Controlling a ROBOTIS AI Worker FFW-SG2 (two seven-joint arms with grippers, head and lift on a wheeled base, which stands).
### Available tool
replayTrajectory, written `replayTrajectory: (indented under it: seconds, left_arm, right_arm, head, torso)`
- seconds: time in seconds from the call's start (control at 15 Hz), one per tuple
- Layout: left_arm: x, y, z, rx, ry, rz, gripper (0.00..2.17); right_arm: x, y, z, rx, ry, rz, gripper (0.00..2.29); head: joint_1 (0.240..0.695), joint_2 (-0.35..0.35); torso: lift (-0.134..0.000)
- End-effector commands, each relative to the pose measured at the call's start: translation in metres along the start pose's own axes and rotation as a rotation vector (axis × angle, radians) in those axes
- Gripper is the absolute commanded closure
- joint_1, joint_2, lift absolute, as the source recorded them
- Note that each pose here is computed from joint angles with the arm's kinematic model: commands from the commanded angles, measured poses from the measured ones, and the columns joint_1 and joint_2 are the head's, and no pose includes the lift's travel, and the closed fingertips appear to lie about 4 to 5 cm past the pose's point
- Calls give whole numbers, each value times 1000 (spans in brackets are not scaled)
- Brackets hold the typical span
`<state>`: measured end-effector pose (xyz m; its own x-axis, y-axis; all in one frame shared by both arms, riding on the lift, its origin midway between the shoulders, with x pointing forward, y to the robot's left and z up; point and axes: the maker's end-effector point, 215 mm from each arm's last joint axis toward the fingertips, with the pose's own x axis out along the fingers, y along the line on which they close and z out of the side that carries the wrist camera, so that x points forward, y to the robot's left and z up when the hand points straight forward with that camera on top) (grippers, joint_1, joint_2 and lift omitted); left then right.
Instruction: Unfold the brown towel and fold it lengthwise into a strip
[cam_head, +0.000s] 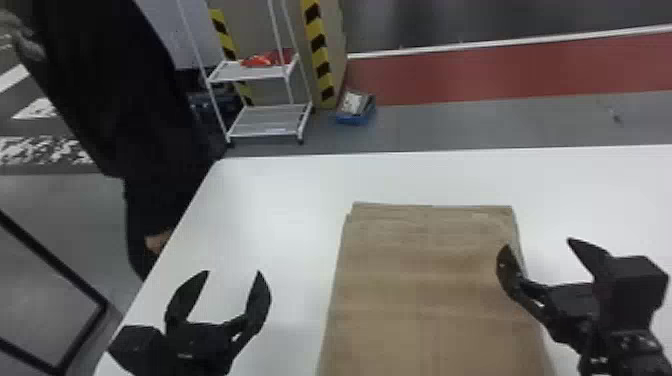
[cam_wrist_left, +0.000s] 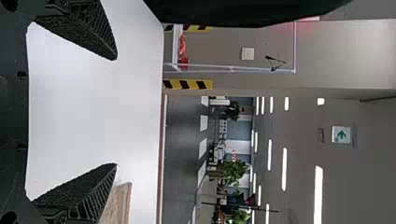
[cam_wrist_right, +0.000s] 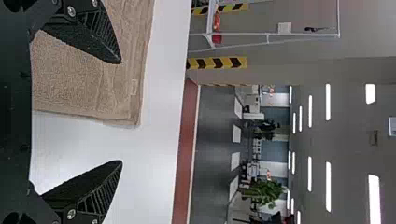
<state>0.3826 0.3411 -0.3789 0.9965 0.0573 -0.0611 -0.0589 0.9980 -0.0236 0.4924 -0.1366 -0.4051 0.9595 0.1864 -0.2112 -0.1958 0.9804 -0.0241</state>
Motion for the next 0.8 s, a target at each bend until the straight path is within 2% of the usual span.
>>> replayTrajectory:
  seconds: [0.0, 0.2, 0.33, 0.4, 0.73]
  left_arm:
    - [5, -2, -3, -6, 5, -5, 53]
    - [13, -5, -4, -10, 8, -15, 53]
    - [16, -8, -5, -13, 8, -20, 53]
    - [21, -15, -14, -19, 34, -34, 53]
    - [32, -24, -14, -18, 41, -56, 53]
  right_arm:
    - [29, -6, -4, 16, 35, 9, 124]
    - [61, -15, -5, 11, 57, 9, 124]
    - [81, -14, -7, 18, 74, 39, 124]
    - [87, -14, -8, 17, 82, 48, 124]
    - [107, -12, -25, 12, 131, 83, 137]
  head:
    - [695, 258]
    - [695, 245]
    - [695, 232]
    - [695, 230]
    - [695, 208]
  torso:
    - [-121]
    - [-121]
    - [-121]
    - [-121]
    - [-121]
